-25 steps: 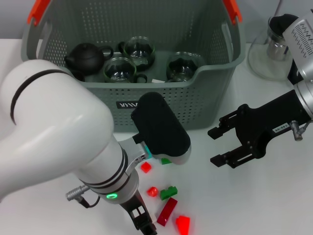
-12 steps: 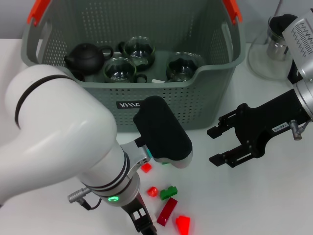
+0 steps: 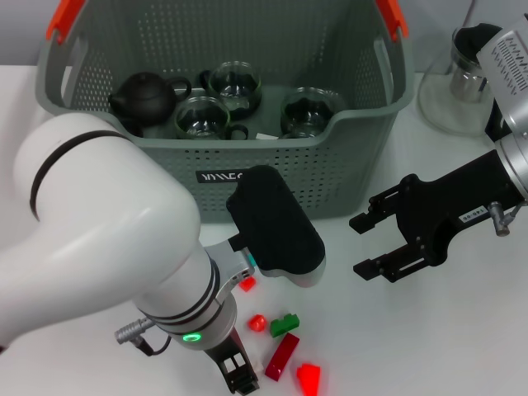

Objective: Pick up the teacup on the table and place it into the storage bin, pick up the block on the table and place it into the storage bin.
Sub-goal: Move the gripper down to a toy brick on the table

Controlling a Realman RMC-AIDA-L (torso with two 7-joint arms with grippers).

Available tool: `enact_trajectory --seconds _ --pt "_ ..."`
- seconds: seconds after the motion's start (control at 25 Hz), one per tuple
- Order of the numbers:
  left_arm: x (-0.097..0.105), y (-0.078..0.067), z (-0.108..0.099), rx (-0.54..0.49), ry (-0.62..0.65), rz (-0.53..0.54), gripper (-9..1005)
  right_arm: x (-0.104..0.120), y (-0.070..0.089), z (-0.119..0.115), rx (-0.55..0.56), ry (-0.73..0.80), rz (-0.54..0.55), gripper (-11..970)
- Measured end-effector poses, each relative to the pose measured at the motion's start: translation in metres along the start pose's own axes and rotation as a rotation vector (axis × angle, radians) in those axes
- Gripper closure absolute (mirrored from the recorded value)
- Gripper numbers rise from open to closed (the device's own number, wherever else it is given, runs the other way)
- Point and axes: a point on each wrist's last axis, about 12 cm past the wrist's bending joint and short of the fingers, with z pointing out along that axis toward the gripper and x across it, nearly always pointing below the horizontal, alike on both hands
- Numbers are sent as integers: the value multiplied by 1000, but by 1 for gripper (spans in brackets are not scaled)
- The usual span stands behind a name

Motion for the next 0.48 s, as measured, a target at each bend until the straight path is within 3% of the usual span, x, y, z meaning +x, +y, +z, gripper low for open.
enact_trajectory --seconds 0.48 --pt "-2 1 -1 -8 -4 2 532 -1 -1 -1 3 1 0 244"
